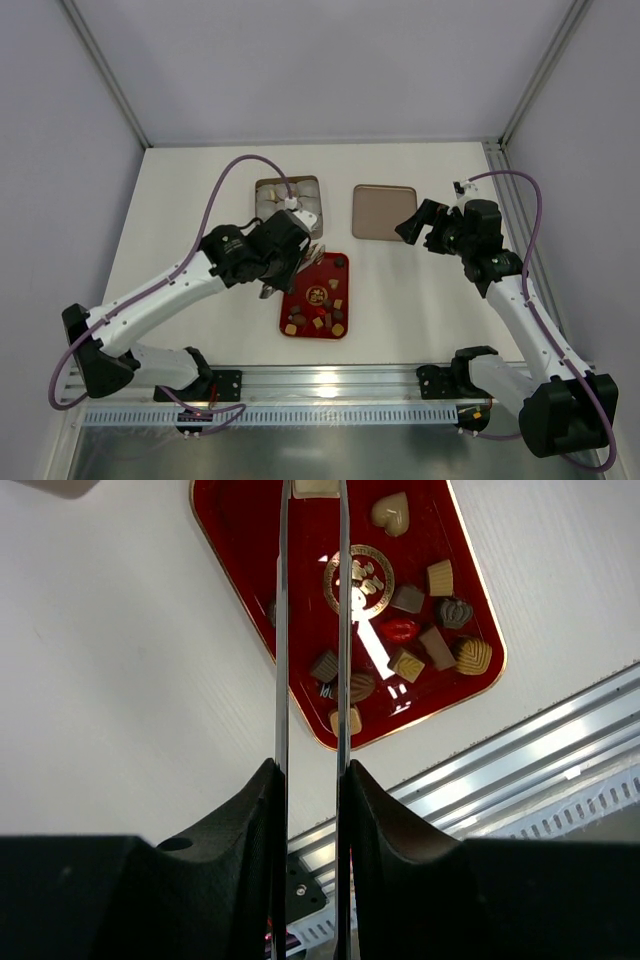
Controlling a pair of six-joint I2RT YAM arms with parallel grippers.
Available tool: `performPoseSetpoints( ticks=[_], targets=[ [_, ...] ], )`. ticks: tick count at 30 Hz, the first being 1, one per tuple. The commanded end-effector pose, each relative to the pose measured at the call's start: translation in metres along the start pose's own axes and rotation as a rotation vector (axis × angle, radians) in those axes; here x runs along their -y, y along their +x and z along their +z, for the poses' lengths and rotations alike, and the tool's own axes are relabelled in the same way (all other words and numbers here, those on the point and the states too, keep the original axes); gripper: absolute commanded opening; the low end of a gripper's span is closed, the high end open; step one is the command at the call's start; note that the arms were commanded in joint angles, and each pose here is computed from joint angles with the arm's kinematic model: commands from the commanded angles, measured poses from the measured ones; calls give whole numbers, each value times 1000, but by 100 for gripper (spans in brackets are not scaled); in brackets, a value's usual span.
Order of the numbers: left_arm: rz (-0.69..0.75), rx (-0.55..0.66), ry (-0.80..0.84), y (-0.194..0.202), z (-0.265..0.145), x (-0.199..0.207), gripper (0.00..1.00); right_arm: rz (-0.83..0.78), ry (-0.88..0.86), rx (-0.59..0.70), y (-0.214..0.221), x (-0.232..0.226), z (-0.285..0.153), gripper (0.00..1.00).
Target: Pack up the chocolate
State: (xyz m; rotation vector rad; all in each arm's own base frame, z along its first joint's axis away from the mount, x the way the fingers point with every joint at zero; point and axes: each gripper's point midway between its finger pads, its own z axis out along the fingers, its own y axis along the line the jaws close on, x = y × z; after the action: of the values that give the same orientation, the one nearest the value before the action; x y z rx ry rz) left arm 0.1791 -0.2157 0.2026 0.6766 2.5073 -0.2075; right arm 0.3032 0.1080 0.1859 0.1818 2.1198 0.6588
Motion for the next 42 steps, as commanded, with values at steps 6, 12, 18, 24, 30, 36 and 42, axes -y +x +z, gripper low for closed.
performPoseSetpoints(
  ticks=[6, 12, 18, 24, 30, 36, 42],
  targets=[
    [-79, 135, -58, -68, -12, -31, 24, -27, -18, 27, -8, -6, -2, 100],
    [-156, 190, -86, -112, 4, -55, 24, -28, -24, 25, -8, -7, -1, 100],
    [-226, 217, -143, -147, 38, -80, 23, -25, -30, 19, -7, -8, -1, 100],
    [-267, 207, -189, -172, 78, -102, 23, -24, -32, 20, -7, -8, -1, 100],
    [-289, 204, -194, -188, 106, -113, 23, -25, -31, 17, -6, -8, -1, 100],
    [-286, 174, -189, -188, 128, -113, 24, -23, -26, 17, -6, -6, 0, 100],
    [-281, 154, -192, -184, 141, -115, 25, -23, -28, 12, -5, -7, 1, 100]
  ],
)
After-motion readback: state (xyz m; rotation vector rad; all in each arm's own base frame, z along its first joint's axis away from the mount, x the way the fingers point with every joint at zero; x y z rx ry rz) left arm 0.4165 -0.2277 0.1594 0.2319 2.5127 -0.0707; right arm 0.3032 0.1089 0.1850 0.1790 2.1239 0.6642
